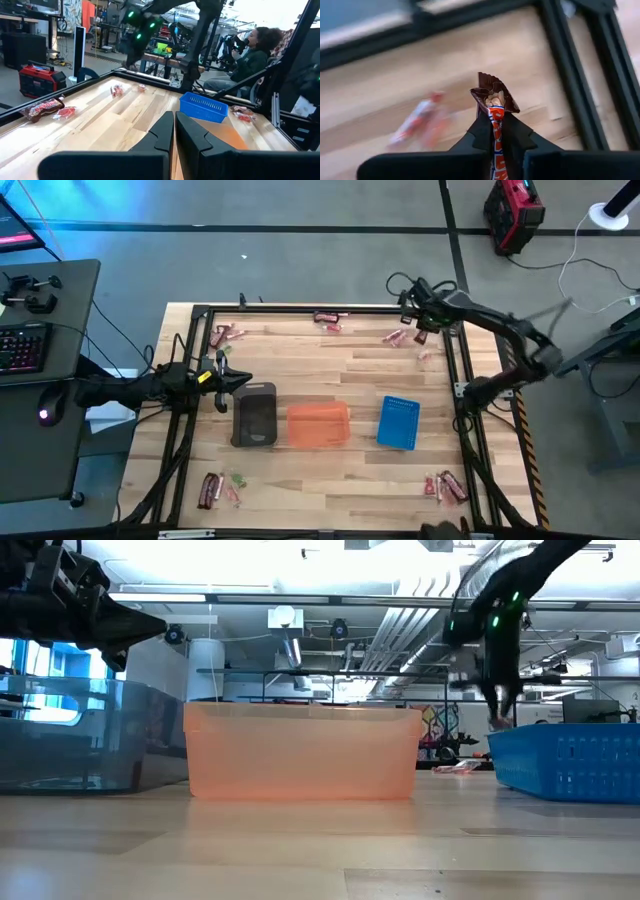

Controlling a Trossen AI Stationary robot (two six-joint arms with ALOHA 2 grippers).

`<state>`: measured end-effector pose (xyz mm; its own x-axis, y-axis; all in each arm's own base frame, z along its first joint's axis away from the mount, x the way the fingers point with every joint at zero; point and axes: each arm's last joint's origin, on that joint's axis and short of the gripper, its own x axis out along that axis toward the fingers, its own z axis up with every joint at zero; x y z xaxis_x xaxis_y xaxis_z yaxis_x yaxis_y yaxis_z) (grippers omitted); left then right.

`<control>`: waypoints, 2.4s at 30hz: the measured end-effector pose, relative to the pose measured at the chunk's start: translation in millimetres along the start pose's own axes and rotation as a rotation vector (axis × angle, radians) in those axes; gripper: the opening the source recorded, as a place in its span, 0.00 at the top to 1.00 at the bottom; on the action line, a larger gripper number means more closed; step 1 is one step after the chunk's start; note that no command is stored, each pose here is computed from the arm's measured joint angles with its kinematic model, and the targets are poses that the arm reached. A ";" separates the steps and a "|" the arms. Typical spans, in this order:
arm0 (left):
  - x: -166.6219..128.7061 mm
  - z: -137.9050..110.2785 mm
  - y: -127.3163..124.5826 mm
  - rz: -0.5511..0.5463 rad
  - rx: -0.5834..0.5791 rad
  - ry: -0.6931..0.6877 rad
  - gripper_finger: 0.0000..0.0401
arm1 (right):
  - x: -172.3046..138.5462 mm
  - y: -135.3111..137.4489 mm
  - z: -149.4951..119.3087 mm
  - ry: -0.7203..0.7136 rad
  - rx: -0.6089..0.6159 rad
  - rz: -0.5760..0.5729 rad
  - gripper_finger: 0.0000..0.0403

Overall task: Sort candy by brand, put in halloween buckets
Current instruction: Put the brown chocolate into the orange bin

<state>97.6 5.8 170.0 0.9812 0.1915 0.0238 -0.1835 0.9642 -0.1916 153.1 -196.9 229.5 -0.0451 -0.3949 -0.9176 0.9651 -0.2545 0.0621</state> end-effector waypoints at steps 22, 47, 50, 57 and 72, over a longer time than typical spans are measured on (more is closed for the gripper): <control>0.0 0.0 0.0 0.000 0.000 0.000 0.98 | -125.7 59.3 -136.5 -0.056 -0.876 0.986 0.97; 0.0 0.0 0.0 0.000 0.000 0.000 0.98 | -93.4 139.3 -281.8 -0.049 -1.126 1.108 0.83; 0.0 0.0 0.0 0.000 0.000 0.000 0.98 | -92.4 147.6 -286.3 -0.022 -1.167 1.025 0.73; 0.0 0.0 0.0 0.000 0.000 0.000 0.98 | -125.8 167.3 -272.0 0.013 -1.191 0.982 0.57; 0.0 0.0 0.0 0.000 0.000 0.000 0.98 | -85.3 229.4 -60.1 -0.146 -0.575 0.757 0.57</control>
<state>97.6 5.8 170.0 0.9812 0.1917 0.0237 -0.1837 0.9641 -0.1919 393.8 -168.6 298.5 0.6477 -0.3926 -0.6529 0.7286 0.5698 0.3802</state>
